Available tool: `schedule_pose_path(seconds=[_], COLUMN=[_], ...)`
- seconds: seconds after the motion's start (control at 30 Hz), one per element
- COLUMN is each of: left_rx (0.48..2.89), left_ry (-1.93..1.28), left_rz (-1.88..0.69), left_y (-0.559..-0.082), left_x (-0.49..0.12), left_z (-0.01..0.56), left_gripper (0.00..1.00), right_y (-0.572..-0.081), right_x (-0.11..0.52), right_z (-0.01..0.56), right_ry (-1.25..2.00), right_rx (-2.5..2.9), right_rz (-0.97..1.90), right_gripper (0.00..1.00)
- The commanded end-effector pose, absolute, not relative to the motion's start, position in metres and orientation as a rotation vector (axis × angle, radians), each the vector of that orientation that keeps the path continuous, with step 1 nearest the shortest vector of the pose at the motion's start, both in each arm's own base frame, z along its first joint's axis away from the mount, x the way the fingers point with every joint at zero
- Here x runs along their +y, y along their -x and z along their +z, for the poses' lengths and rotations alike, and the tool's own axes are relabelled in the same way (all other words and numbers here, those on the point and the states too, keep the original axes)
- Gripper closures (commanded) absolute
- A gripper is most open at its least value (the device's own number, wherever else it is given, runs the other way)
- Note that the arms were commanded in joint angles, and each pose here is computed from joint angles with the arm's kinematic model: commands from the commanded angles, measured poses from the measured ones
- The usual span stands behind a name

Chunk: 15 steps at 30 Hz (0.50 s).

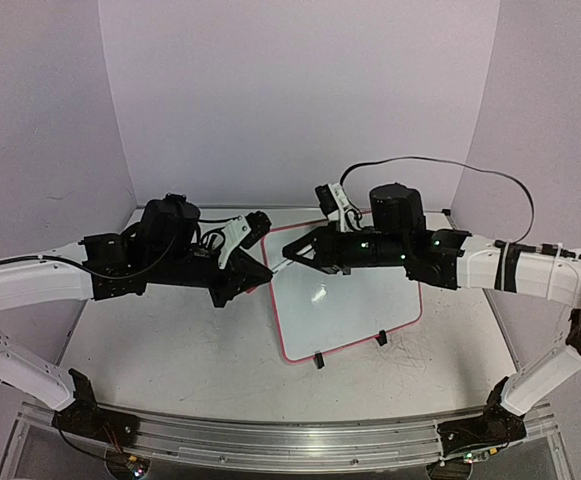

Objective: Write a sentence on the whiteboard
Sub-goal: Pass from the left arm to the right, then open the pen cap from the whiteboard marker.

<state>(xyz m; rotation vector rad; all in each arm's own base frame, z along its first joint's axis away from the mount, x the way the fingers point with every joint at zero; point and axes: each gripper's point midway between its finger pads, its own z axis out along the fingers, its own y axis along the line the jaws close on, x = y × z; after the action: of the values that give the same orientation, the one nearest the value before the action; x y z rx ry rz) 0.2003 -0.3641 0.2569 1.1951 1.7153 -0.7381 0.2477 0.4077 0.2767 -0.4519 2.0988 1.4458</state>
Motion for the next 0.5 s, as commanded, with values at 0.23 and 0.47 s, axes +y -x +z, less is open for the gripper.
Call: schedule_pose_path(seconds=[0.23, 0.47], left_rx=[1.667, 1.672], left_ry=[-1.187, -1.222], left_rz=[-0.742, -0.781], left_y=[-0.199, -0.194], left_x=[-0.365, -0.371], left_z=[0.268, 0.261], left_gripper=[0.45, 0.49], right_y=[-0.25, -0.249], right_x=[0.383, 0.378], right_z=[0.318, 0.32], right_ry=[0.418, 0.413], right_rx=[1.928, 1.924], right_rz=[1.449, 1.459], right_gripper=[1.0, 1.0])
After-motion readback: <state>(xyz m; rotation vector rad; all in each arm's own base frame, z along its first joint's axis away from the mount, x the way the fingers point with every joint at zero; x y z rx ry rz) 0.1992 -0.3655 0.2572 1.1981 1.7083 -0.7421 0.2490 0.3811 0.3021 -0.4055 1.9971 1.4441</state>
